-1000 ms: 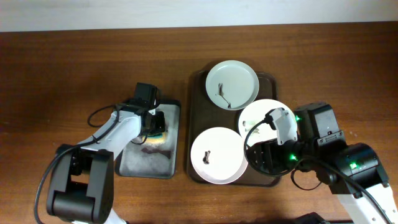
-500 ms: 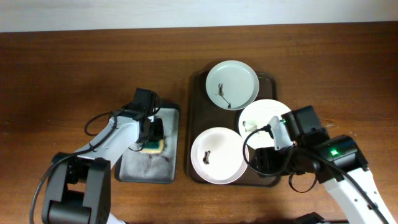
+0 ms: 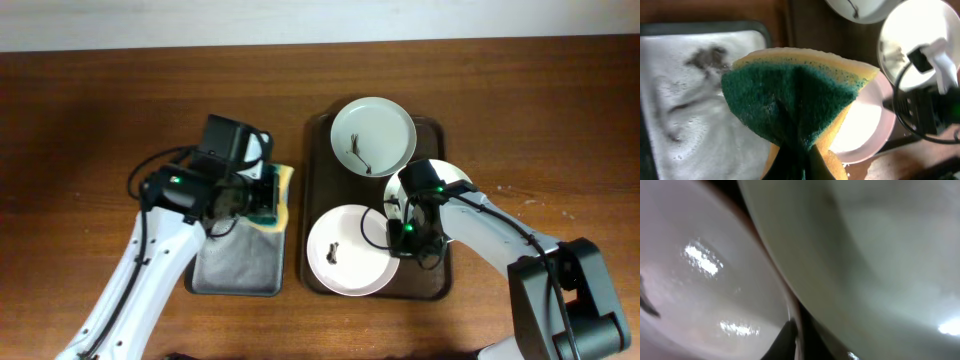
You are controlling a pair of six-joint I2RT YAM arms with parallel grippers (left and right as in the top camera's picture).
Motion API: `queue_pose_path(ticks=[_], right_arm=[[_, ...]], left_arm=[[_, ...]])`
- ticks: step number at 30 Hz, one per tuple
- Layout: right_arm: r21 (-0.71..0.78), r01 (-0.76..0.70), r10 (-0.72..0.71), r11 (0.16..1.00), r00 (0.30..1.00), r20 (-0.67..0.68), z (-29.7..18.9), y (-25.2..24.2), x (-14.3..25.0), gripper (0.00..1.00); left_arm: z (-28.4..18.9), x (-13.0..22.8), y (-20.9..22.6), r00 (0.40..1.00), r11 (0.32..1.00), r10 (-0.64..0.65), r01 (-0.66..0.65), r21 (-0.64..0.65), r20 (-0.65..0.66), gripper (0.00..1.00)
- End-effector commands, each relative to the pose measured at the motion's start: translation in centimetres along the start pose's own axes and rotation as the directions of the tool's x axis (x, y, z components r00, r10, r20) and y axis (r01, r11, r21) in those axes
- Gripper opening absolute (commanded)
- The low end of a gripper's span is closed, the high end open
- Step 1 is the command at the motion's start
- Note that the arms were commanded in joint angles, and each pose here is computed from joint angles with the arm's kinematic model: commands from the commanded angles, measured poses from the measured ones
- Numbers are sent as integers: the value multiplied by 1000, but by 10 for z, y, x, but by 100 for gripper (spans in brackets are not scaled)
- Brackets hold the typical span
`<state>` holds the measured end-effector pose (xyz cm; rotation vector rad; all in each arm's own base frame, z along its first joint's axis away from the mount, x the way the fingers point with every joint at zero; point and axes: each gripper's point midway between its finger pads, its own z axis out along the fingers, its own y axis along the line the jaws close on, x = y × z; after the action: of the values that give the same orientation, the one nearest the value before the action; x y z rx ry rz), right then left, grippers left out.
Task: Clean dirty plates on tray and stack at the side
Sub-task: 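Hold the front plate with the right gripper and scrub it with the sponge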
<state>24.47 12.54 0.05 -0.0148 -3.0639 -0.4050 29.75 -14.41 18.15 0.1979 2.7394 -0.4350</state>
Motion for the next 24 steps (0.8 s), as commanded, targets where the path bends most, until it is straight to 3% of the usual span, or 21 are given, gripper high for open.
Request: queue_pose_path(ticks=[1,4,10,16,19,22,24], right_arm=[[89,-109,106,990,994,39,9,-18,-7,4],[79,-168,162,983,984,74,8,-17,-15,4],[95,-245,238,965,968,80,8,-22,-13,4],[93,-264,258,960,963,77,8,-21,-12,4],[94,-289,282,953,956,75,8,-22,-11,4],[92,-314,307,945,948,78,8,-22,-11,4],[92,-314,307,945,948,77,8,-22,-11,4]], left_arm=[[9,10,-23,998,998,47,-46,46,-28,0],[39,19,-52,998,995,51,-46,83,-48,0],[146,58,-93,977,996,29,-10,90,-211,0],[217,98,-77,936,997,-80,77,-21,-342,0],[225,105,-48,929,988,-109,62,-141,-354,0],[192,76,17,958,885,-120,-16,-466,-261,0],[179,69,42,969,810,-67,-88,-580,-239,0]])
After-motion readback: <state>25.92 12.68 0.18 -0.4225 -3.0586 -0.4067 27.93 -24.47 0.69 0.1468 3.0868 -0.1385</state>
